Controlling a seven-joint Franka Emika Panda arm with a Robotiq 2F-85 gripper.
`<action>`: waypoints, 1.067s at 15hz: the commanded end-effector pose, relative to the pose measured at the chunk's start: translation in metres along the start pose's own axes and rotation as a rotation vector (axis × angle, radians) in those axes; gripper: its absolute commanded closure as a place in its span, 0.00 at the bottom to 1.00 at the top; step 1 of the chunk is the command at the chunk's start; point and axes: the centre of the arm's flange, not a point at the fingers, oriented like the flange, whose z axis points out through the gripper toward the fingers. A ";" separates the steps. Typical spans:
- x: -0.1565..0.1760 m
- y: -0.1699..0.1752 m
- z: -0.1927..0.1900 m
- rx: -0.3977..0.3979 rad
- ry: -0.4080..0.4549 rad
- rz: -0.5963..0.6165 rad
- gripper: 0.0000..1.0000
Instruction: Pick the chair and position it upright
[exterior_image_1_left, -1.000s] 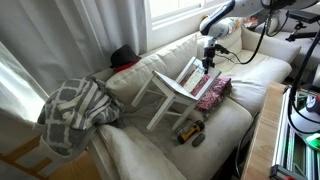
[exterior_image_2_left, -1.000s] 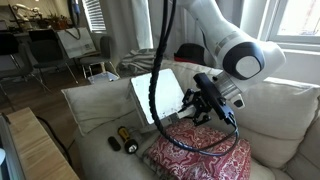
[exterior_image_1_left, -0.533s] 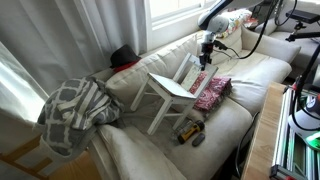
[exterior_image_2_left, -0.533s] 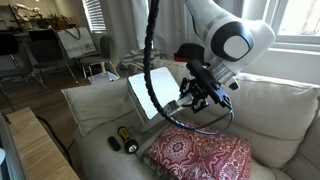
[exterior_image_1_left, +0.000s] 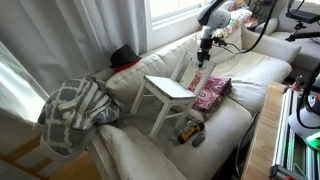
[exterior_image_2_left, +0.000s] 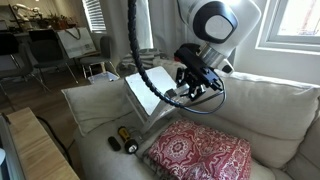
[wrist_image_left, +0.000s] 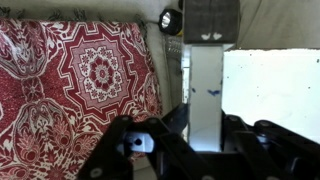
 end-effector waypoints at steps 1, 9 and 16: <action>-0.035 -0.020 -0.035 -0.006 0.064 0.018 0.93; -0.045 -0.033 -0.062 0.037 0.188 0.051 0.93; -0.041 -0.036 -0.015 0.049 0.083 0.036 0.48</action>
